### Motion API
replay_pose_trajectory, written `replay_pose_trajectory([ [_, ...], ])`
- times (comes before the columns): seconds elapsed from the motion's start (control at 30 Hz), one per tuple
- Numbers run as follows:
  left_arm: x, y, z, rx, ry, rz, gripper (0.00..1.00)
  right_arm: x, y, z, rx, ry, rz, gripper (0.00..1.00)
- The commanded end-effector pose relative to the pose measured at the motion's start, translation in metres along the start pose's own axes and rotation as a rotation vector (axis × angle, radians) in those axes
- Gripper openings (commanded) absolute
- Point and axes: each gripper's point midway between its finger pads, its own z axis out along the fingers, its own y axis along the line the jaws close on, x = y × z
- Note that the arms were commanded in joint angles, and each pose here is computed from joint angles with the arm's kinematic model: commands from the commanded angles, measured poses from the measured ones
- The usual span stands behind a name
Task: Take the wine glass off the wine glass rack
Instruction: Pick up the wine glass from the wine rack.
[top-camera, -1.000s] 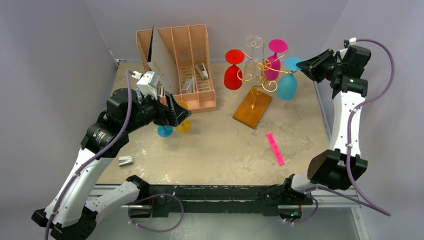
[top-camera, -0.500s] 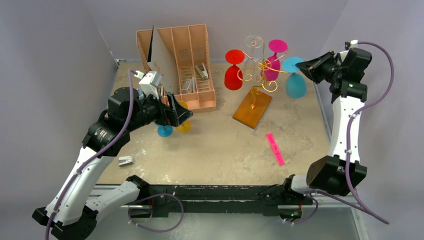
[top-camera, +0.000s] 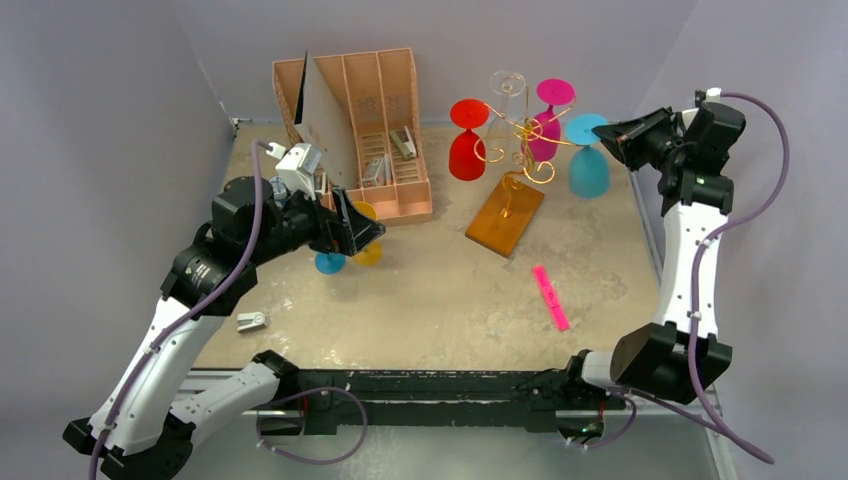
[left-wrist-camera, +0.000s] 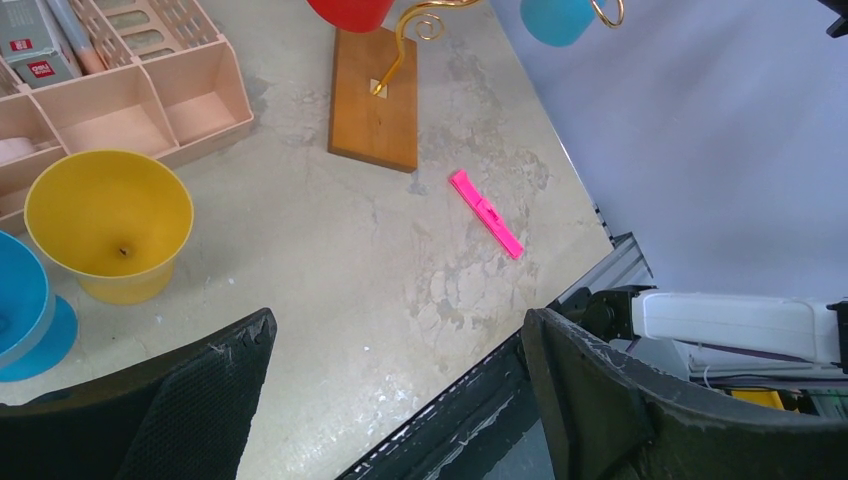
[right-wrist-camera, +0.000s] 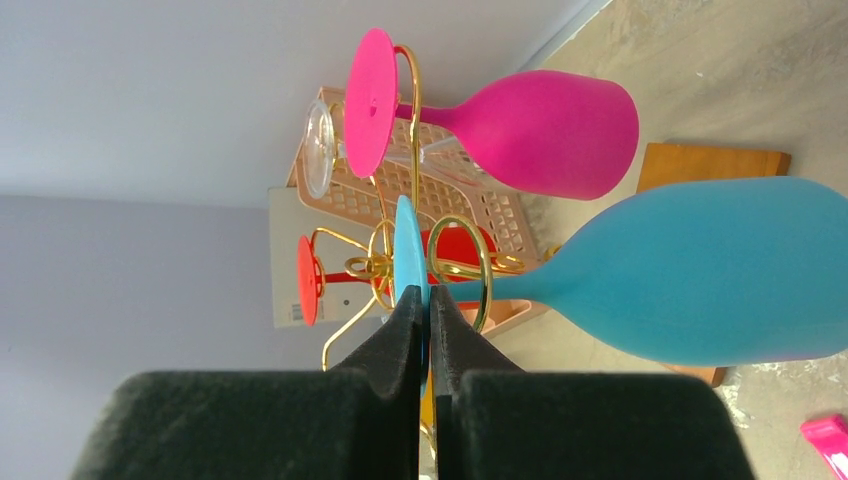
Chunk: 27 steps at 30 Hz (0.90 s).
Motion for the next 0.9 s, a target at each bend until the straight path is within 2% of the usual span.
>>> replay_pose_trajectory([
  [0.0,-0.008,-0.01,-0.007,0.036,-0.03,0.0,0.92,-0.003,0.014,-0.011,-0.032,-0.034,-0.037,0.0],
  [0.23,-0.008,-0.007,-0.005,0.025,-0.039,0.001,0.92,0.003,0.003,-0.02,0.02,-0.041,-0.084,0.0],
  [0.7,-0.005,-0.002,0.0,0.007,-0.018,-0.002,0.92,0.017,0.019,-0.016,-0.083,0.063,-0.019,0.0],
  [0.87,-0.004,-0.001,0.003,0.006,-0.006,-0.007,0.92,0.005,0.023,-0.008,-0.105,0.036,-0.102,0.0],
])
